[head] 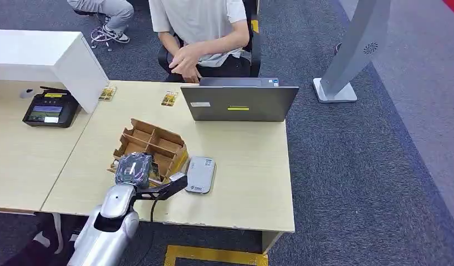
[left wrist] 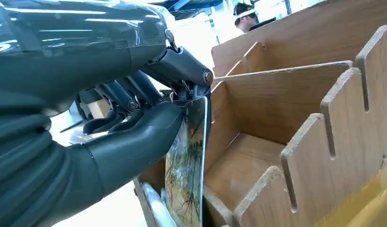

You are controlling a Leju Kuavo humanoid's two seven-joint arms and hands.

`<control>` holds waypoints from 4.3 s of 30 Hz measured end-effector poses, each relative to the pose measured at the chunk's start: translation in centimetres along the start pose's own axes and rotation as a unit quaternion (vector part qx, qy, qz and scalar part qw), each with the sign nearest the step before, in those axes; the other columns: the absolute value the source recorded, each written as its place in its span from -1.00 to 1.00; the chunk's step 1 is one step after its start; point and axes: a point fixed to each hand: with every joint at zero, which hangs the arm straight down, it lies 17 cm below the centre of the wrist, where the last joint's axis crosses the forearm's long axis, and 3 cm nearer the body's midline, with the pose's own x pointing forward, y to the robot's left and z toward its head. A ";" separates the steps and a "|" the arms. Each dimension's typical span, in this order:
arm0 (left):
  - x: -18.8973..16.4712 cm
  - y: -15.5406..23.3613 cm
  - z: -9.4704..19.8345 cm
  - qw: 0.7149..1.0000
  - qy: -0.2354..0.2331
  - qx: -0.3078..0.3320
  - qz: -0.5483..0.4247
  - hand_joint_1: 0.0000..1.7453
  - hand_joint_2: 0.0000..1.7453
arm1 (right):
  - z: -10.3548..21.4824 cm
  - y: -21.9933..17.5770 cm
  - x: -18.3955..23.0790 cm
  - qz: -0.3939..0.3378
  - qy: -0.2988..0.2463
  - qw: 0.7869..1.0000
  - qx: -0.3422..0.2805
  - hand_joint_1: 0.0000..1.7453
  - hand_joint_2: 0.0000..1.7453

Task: Pass the card to the sensor for recognition and then transmit it.

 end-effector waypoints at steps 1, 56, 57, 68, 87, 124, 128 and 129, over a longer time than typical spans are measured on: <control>0.0 0.0 0.0 1.000 0.000 0.000 0.000 1.00 1.00 | 0.0 0.0 0.0 0.000 0.000 1.000 0.000 -1.00 1.00; 0.8 7.1 -1.8 0.995 0.006 0.082 0.056 1.00 1.00 | 0.0 0.1 -0.1 0.014 0.000 1.000 0.004 -1.00 1.00; 0.8 7.2 -1.9 0.995 0.006 0.083 0.056 1.00 1.00 | 0.0 0.1 -0.1 0.014 0.000 1.000 0.004 -1.00 1.00; -4.1 19.9 -6.7 0.977 0.088 0.190 0.038 1.00 1.00 | 0.1 0.9 0.0 0.056 -0.006 0.998 0.022 -1.00 1.00; -7.6 33.1 -10.8 0.956 0.143 0.253 -0.038 1.00 1.00 | 0.0 1.8 1.1 0.088 -0.010 0.996 0.033 -1.00 1.00; -10.0 30.0 -11.6 0.962 0.155 0.219 -0.051 1.00 1.00 | 0.0 1.9 1.3 0.088 -0.012 0.996 0.032 -1.00 1.00; -11.0 28.9 -11.5 0.963 0.162 0.211 -0.052 1.00 1.00 | 0.0 1.8 1.3 0.088 -0.012 0.996 0.031 -1.00 1.00; -11.1 28.8 -11.5 0.963 0.163 0.210 -0.052 1.00 1.00 | 0.0 1.8 1.3 0.088 -0.012 0.996 0.031 -1.00 1.00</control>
